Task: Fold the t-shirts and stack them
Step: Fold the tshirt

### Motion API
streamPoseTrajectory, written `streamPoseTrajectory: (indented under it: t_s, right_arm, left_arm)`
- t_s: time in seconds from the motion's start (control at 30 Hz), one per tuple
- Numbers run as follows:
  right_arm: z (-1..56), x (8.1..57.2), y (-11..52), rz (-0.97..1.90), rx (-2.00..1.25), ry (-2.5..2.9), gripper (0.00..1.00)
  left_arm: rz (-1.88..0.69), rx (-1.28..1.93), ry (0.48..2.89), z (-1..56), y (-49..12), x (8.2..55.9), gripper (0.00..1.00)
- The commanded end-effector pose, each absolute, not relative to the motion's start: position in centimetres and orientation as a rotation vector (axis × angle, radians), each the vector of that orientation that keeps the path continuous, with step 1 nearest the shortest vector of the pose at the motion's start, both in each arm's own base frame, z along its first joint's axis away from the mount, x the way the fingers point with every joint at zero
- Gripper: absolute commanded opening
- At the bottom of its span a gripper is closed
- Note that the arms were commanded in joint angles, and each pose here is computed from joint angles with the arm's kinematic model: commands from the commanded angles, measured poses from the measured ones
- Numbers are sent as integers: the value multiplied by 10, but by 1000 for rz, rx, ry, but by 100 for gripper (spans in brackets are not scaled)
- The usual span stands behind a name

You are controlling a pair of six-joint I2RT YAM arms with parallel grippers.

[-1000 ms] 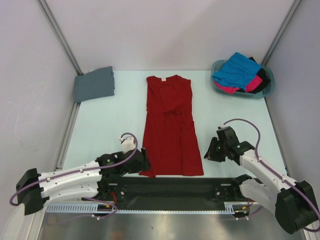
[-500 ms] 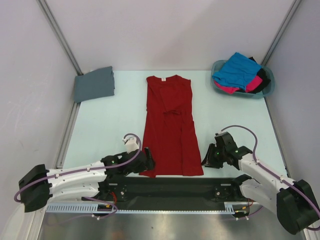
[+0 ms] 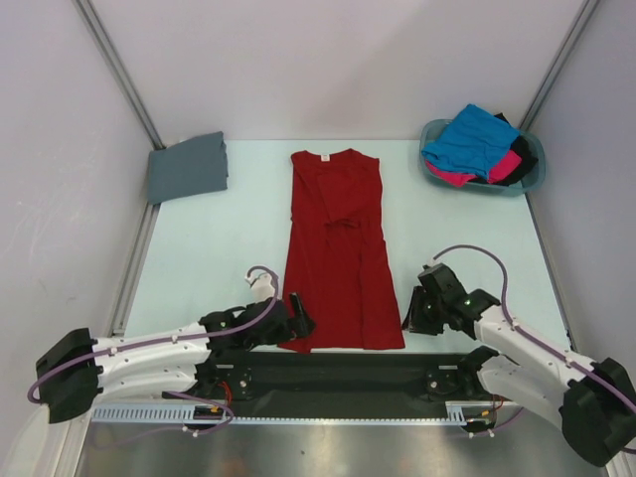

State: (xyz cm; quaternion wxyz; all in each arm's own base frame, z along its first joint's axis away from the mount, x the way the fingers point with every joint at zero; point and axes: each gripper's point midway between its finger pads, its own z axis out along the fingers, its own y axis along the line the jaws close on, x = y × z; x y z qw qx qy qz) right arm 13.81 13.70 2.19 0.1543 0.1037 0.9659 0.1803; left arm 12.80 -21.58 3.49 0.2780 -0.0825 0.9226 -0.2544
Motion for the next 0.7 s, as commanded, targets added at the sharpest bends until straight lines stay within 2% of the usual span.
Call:
streamPoseTrajectory:
  t_s: [0.0, 0.2, 0.43, 0.67]
  right_arm:
    - [64, 162, 142, 484, 247, 2608, 36]
    - [116, 182, 189, 766, 122, 2451, 38]
    - [112, 180, 260, 1138, 1, 2431, 36]
    - [103, 165, 314, 1294, -109, 2453, 36]
  left_arm:
    - [-571, -245, 2550, 18, -192, 116, 100]
    - [-444, -279, 2442, 46, -169, 134, 100]
    - [-380, -321, 2356, 69, -157, 148, 100]
    - [-393, -326, 2324, 77, -159, 154, 100]
